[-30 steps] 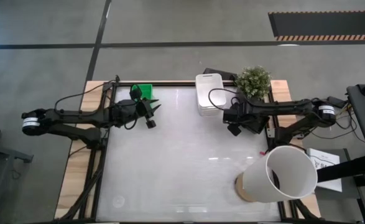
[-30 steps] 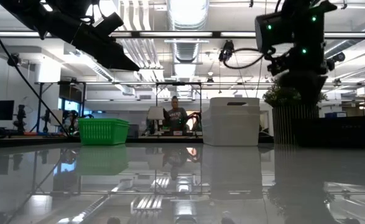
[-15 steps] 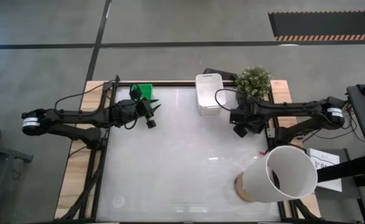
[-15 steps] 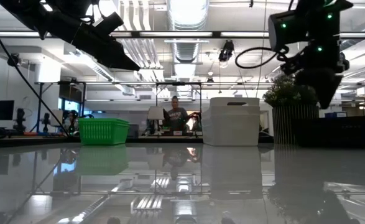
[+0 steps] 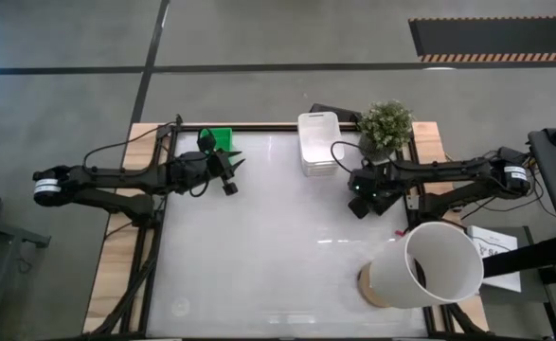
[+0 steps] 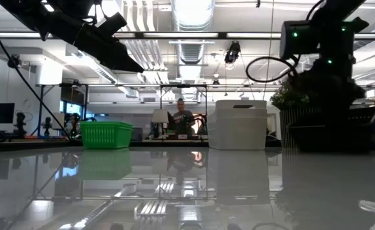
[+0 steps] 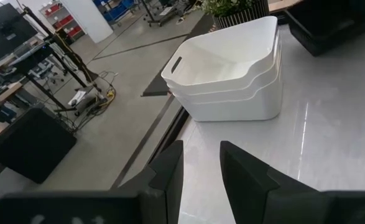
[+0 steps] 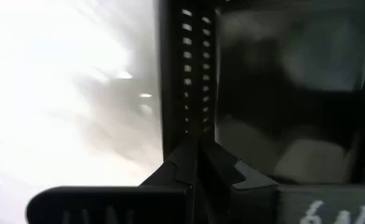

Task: Stack baskets by color
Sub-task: Stack the left black bin on top of the right black bin, then return to Home Position

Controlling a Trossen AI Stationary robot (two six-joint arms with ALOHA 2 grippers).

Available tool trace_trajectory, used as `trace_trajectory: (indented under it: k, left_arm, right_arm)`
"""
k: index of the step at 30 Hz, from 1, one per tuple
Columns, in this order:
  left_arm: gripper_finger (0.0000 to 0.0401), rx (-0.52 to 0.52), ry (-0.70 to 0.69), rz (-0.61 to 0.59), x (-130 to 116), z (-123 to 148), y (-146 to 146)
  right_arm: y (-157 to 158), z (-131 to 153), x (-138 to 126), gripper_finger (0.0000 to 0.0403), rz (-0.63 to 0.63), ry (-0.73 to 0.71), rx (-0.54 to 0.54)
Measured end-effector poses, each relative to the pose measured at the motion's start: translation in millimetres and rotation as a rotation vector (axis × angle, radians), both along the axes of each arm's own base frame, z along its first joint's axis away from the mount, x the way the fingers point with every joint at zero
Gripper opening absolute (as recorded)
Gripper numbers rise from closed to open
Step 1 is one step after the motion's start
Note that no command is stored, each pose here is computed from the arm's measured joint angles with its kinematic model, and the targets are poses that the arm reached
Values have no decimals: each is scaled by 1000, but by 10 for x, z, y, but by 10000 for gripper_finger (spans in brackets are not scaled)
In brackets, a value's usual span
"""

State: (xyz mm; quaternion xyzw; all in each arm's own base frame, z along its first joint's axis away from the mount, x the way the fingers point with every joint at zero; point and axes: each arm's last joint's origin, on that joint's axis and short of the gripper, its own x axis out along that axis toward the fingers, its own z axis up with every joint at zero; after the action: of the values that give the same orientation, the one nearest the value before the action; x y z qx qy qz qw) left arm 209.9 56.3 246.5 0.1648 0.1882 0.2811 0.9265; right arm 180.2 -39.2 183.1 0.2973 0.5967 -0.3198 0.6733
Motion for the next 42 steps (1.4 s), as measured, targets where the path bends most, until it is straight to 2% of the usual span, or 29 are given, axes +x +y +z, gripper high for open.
trace_trajectory:
  k: [4, 11, 15, 17, 19, 22, 25, 27, 33, 37, 42]
  left_arm:
    - [89, 0, 0, 0, 0, 0, 0]
    - [89, 0, 1, 0, 0, -1, -1]
    - [89, 6, 69, -24, -47, -61, -42]
    - [89, 0, 52, -95, -104, -70, -106]
    - [89, -9, 26, -226, -184, -82, -184]
    - [89, -11, -7, -383, -337, -130, -290]
    - [89, 10, -71, -423, -526, -150, -354]
    - [89, 11, -126, -428, -646, -167, -380]
    - [89, 5, -246, -421, -919, -345, -410]
    - [89, 33, -331, -422, -1059, -451, -424]
    - [89, 40, -411, -419, -1151, -603, -433]
  right_arm:
    - [-18, 87, 82, 9, 5, -61, -18]
    - [-61, 271, 179, 9, 64, -103, -117]
    - [-28, 396, 207, 9, 249, -199, -176]
    - [-1, 461, 184, 9, 381, -292, -209]
    - [5, 537, 160, 9, 493, -416, -296]
    - [-9, 612, 105, 9, 645, -616, -487]
    - [-11, 620, 5, 9, 757, -763, -649]
    - [-6, 604, -92, 9, 805, -818, -719]
    - [48, 462, -433, 9, 829, -942, -798]
    - [132, 409, -745, 9, 775, -1088, -903]
    - [177, 219, -913, 9, 735, -1175, -951]
